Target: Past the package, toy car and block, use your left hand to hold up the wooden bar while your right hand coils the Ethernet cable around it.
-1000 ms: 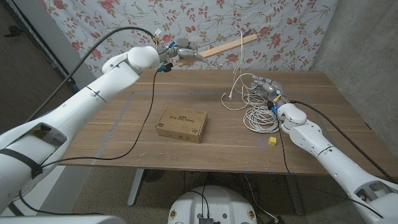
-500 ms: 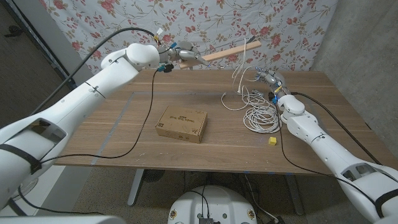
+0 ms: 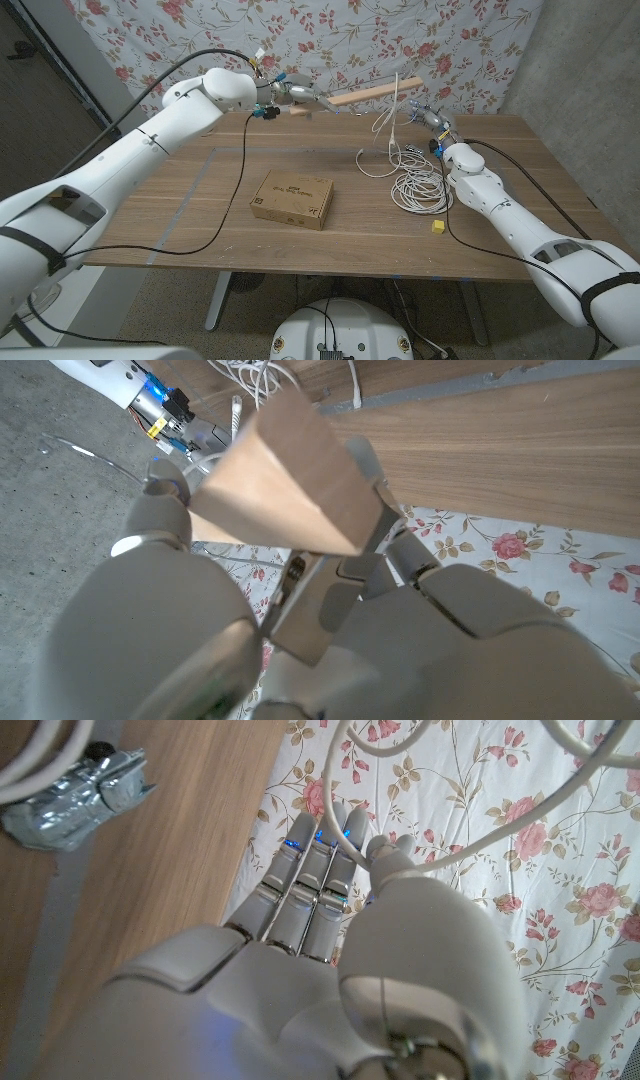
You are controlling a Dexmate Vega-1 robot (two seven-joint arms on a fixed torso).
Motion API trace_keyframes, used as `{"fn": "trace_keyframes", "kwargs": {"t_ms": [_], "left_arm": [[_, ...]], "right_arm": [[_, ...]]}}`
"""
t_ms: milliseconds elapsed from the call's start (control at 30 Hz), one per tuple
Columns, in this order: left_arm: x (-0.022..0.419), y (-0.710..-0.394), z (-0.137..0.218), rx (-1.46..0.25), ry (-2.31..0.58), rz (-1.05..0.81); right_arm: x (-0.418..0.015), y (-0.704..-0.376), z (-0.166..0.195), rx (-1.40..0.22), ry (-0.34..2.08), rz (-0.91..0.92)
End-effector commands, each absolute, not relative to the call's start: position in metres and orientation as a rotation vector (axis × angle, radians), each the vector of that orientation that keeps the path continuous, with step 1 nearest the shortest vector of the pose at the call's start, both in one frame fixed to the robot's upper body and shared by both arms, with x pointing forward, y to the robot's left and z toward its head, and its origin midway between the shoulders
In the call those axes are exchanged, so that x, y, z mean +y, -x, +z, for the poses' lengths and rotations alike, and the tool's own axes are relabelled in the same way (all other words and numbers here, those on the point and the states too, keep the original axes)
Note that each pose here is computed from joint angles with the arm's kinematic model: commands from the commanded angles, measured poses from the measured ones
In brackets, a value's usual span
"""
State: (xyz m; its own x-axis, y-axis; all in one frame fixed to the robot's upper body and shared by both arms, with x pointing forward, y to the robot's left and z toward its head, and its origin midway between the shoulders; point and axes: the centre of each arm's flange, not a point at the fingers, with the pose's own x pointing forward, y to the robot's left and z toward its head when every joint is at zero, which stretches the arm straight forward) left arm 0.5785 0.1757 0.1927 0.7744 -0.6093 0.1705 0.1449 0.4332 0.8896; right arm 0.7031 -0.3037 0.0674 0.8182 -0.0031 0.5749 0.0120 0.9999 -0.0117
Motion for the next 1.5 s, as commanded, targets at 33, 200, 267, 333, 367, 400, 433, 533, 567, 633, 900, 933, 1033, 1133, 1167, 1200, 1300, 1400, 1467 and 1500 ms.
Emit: {"fn": "trace_keyframes", "kwargs": {"t_ms": [33, 200, 267, 333, 367, 400, 433, 533, 567, 633, 900, 933, 1033, 1133, 1167, 1200, 1300, 1400, 1467, 1500], "left_arm": [[0.171, -0.581, 0.184, -0.442, -1.046, -0.557], [0.169, -0.581, 0.182, -0.414, -1.066, -0.573], [0.169, -0.581, 0.181, -0.406, -1.072, -0.578], [0.169, -0.581, 0.18, -0.397, -1.078, -0.58], [0.169, -0.581, 0.18, -0.393, -1.083, -0.58], [0.169, -0.581, 0.179, -0.385, -1.09, -0.581], [0.169, -0.581, 0.179, -0.378, -1.097, -0.582], [0.169, -0.582, 0.177, -0.353, -1.114, -0.589], [0.17, -0.582, 0.176, -0.346, -1.118, -0.592], [0.17, -0.582, 0.176, -0.328, -1.132, -0.596], [0.171, -0.581, 0.176, -0.297, -1.175, -0.577], [0.172, -0.582, 0.175, -0.299, -1.173, -0.575], [0.173, -0.583, 0.174, -0.311, -1.161, -0.57], [0.173, -0.584, 0.174, -0.32, -1.159, -0.563], [0.173, -0.584, 0.173, -0.325, -1.16, -0.556], [0.174, -0.584, 0.173, -0.33, -1.159, -0.549], [0.174, -0.585, 0.173, -0.343, -1.156, -0.533], [0.175, -0.587, 0.172, -0.351, -1.159, -0.515], [0.176, -0.588, 0.171, -0.352, -1.161, -0.505], [0.176, -0.588, 0.17, -0.35, -1.162, -0.503]], "right_arm": [[-0.294, -0.712, 0.09, -0.648, 0.034, 0.019], [-0.287, -0.711, 0.102, -0.665, 0.057, 0.033], [-0.285, -0.71, 0.107, -0.676, 0.071, 0.043], [-0.283, -0.708, 0.113, -0.686, 0.083, 0.051], [-0.282, -0.707, 0.116, -0.692, 0.09, 0.056], [-0.281, -0.706, 0.119, -0.694, 0.091, 0.054], [-0.28, -0.704, 0.122, -0.7, 0.1, 0.058], [-0.278, -0.7, 0.13, -0.715, 0.123, 0.066], [-0.277, -0.699, 0.132, -0.721, 0.13, 0.07], [-0.276, -0.697, 0.137, -0.727, 0.138, 0.072], [-0.266, -0.69, 0.149, -0.757, 0.16, 0.109], [-0.264, -0.689, 0.15, -0.763, 0.164, 0.117], [-0.256, -0.685, 0.155, -0.782, 0.163, 0.151], [-0.245, -0.679, 0.161, -0.806, 0.175, 0.199], [-0.242, -0.676, 0.163, -0.815, 0.179, 0.213], [-0.238, -0.674, 0.166, -0.825, 0.189, 0.228], [-0.226, -0.664, 0.175, -0.858, 0.21, 0.268], [-0.216, -0.654, 0.184, -0.894, 0.226, 0.299], [-0.212, -0.647, 0.191, -0.918, 0.236, 0.314], [-0.21, -0.644, 0.194, -0.931, 0.238, 0.32]]}}
